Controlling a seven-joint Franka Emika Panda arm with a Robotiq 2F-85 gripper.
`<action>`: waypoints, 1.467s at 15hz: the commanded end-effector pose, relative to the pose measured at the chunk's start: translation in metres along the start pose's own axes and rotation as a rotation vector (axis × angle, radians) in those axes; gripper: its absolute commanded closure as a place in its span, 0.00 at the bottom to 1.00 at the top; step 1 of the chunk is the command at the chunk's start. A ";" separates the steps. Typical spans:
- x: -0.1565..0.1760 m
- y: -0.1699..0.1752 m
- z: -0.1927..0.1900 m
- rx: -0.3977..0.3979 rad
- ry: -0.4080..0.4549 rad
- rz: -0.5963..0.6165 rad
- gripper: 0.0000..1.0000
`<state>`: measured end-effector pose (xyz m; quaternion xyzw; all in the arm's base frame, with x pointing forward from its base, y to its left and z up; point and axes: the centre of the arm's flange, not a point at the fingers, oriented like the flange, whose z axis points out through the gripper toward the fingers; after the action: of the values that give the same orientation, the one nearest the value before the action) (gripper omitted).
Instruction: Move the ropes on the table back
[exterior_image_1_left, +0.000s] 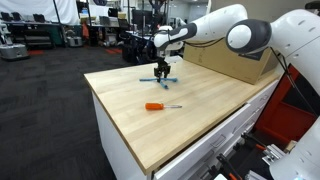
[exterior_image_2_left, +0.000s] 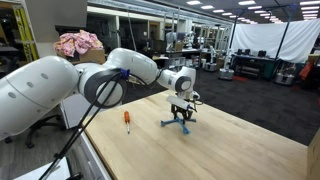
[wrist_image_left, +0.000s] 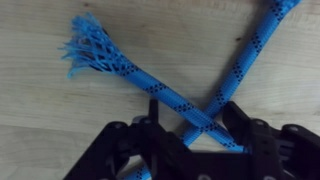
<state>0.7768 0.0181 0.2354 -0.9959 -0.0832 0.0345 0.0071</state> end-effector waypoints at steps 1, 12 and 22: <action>0.013 0.005 0.004 -0.008 -0.024 0.022 0.62; 0.001 -0.008 -0.010 -0.012 -0.045 -0.017 0.97; -0.060 0.019 -0.035 -0.003 -0.067 0.045 0.97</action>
<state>0.7698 0.0085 0.2681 -0.9960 -0.0746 0.0497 -0.0020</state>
